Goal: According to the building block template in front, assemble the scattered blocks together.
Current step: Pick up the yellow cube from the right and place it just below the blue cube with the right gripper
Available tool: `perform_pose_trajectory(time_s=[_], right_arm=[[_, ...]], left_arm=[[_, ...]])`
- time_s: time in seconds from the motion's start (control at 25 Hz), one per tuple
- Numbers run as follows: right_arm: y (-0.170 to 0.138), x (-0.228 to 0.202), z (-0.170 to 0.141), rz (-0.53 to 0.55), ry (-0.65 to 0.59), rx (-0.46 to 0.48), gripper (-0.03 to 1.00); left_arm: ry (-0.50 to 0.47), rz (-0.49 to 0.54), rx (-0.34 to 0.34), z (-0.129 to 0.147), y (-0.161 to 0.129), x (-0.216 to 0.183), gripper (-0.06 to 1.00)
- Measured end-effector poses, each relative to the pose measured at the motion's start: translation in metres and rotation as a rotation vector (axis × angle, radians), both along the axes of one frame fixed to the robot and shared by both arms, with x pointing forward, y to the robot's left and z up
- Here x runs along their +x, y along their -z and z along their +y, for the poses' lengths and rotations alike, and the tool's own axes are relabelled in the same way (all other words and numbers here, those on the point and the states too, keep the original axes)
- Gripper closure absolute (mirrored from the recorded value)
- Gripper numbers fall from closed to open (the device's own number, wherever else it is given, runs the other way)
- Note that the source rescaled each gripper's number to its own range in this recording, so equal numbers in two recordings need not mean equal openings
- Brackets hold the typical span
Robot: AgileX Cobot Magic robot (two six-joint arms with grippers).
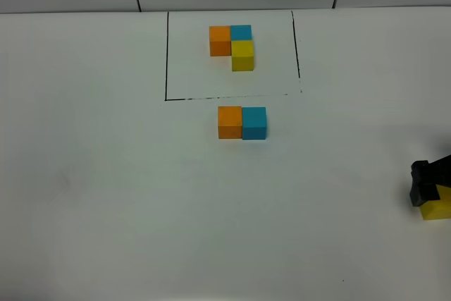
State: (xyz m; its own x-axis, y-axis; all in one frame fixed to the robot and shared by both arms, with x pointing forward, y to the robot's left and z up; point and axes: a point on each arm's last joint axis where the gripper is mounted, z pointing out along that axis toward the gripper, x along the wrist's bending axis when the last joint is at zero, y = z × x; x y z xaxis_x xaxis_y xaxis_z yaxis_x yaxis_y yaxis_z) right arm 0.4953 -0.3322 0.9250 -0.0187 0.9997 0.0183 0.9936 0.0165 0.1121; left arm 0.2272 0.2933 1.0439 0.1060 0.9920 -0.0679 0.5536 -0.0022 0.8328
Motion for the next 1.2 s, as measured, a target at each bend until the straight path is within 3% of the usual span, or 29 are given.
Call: perform_pose_trajectory(time_s=[0.48,0.88,1.04,1.2], right_arm=[[0.023,-0.007,0.003,-0.005,-0.006,0.021,0.02],[0.039,-0.005,0.002,0.031,-0.027,0.022,0.13],[0.039,-0.005,0.002,0.03,-0.032,0.019,0.35],[0.039,-0.005,0.002,0.031,-0.031,0.02,0.83]], left_arm=[[0.0,0.0,0.0,0.0,0.0,0.0,0.32],[0.0,0.0,0.0,0.0,0.0,0.0,0.32],[0.0,0.0,0.0,0.0,0.0,0.0,0.32],[0.0,0.0,0.0,0.0,0.0,0.0,0.32]])
